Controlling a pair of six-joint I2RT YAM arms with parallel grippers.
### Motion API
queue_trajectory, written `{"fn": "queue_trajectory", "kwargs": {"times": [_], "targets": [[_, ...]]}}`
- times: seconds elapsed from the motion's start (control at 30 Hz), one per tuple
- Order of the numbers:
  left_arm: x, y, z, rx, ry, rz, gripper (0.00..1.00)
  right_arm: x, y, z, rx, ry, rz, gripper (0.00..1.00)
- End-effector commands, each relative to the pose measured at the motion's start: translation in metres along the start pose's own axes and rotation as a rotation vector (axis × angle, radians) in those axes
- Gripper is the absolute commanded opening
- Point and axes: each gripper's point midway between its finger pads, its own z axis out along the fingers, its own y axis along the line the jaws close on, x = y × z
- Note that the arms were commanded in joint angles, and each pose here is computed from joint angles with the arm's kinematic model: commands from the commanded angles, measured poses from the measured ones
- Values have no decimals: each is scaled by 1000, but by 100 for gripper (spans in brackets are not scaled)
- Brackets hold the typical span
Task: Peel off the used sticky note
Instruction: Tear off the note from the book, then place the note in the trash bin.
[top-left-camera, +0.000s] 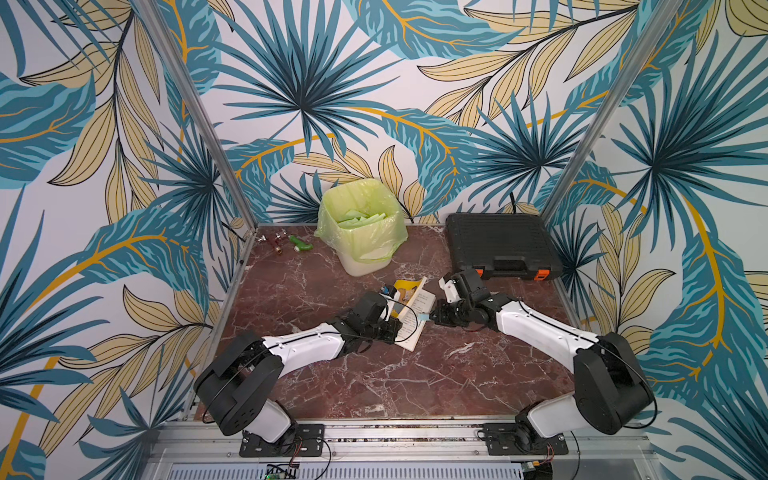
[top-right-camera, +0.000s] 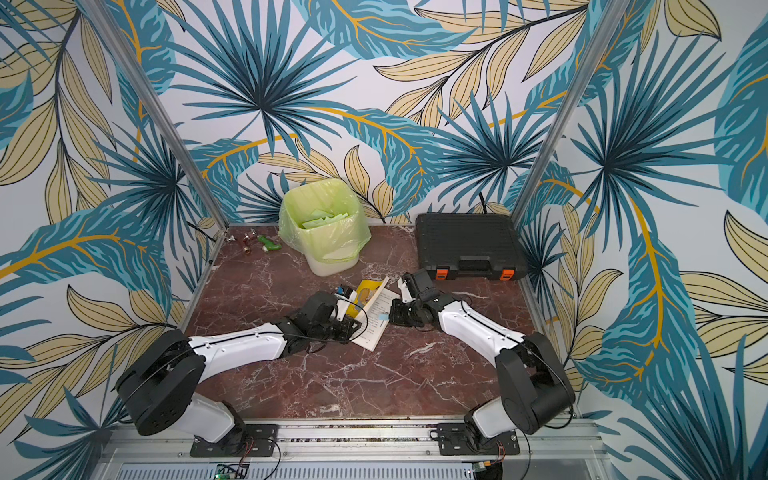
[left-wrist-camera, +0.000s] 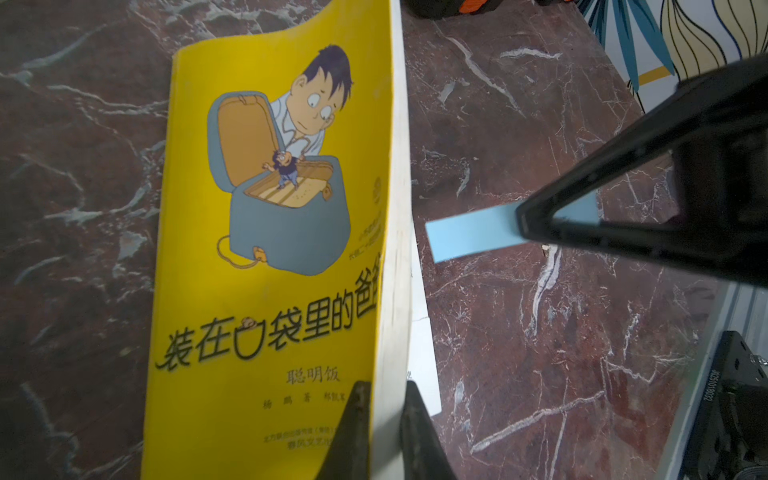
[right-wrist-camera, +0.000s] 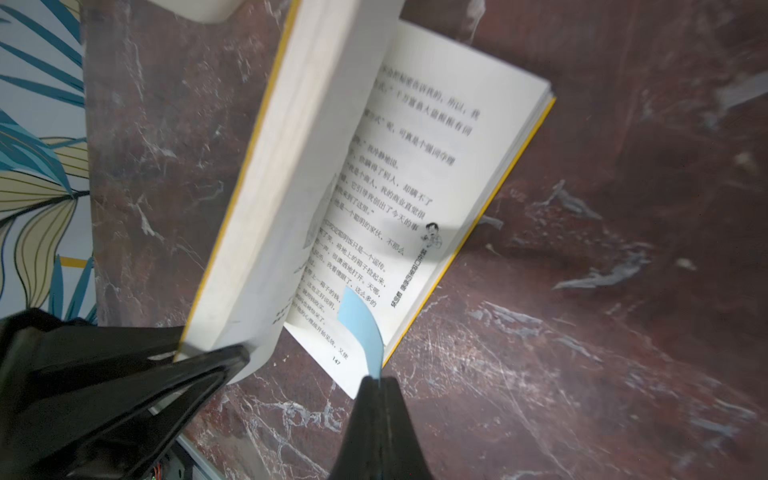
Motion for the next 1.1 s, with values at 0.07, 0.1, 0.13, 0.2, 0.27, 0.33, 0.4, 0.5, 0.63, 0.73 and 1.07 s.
{"fn": "queue_trajectory", "kwargs": {"times": [0.07,0.1,0.13,0.2,0.27,0.33,0.4,0.5,0.63,0.73,1.07], "targets": [[-1,-3,1,18,8,-30,0,-65,41,-46,-50,-188,-108,0],[0,-3,1,18,9,-32,0,-77,53,-53,-78,-218,-123,0],[-1,-3,1,19,6,-31,0,-88,66,-61,-111,-246,-139,0],[-1,-3,0,20,4,-33,0,-110,92,-71,-186,-283,-167,0],[-1,-4,0,23,2,-34,0,-131,116,-76,-244,-312,-192,0],[-1,-4,1,25,3,-34,0,-149,136,-76,-279,-333,-217,0],[-1,-4,0,27,4,-34,0,-171,157,-78,-311,-362,-243,0],[-1,-5,-1,28,0,-35,0,-205,182,-77,-340,-405,-264,0],[-1,-4,-3,28,-6,-37,0,-239,200,-54,-361,-421,-265,0],[-1,-5,-5,31,-13,-40,0,-258,209,-43,-367,-438,-264,0],[-1,-6,-11,35,-27,-41,0,-285,210,-21,-326,-479,-268,14]]}}
